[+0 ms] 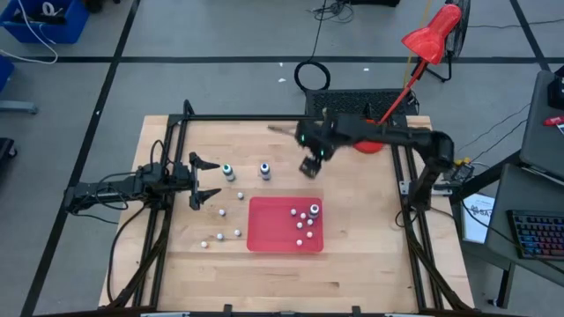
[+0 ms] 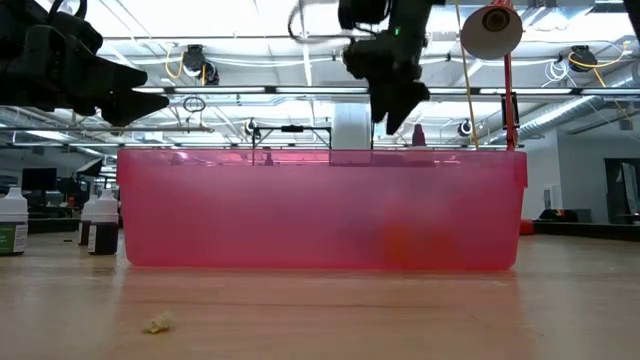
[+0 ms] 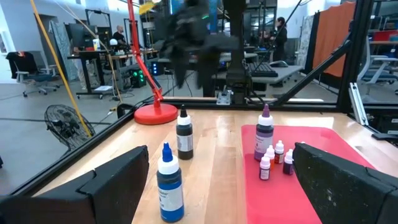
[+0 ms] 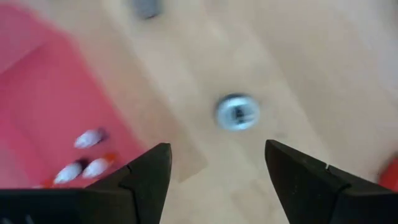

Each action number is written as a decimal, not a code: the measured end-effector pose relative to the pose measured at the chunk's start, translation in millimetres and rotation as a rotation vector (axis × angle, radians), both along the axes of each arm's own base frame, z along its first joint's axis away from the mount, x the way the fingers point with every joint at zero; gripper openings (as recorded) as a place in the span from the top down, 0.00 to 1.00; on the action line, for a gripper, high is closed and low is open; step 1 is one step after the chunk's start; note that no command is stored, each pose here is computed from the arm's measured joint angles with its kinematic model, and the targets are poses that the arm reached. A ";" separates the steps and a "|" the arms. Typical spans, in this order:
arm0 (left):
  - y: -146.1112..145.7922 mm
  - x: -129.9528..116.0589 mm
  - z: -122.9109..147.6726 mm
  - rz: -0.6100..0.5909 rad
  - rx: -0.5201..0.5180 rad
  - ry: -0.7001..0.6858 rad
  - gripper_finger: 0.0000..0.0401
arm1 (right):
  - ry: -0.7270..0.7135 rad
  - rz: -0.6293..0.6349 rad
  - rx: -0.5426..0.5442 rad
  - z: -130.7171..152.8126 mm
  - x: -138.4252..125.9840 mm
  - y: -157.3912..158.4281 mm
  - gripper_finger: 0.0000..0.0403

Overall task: Pick & Place food coloring
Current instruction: Put the large black food coloring bottle into the pink bin

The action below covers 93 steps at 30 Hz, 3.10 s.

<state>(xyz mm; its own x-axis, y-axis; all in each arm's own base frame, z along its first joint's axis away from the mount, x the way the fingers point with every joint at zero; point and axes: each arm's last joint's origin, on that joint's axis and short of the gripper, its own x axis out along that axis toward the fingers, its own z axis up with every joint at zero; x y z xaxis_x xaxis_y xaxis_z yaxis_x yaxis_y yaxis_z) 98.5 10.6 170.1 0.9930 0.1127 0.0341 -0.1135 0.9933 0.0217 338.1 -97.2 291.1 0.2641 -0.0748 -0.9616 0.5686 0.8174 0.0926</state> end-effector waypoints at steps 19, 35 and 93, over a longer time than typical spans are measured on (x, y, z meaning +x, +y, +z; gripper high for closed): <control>0.0 0.0 0.0 0.001 0.000 0.000 0.02 | 0.179 0.096 0.075 -66.0 21.3 -27.7 0.39; 0.0 0.0 0.0 0.000 0.000 0.000 0.02 | 0.230 0.104 0.075 -95.9 32.4 -32.3 0.49; 0.0 0.0 0.0 0.000 0.000 0.000 0.02 | 0.198 0.587 0.114 -60.7 12.7 223.0 0.66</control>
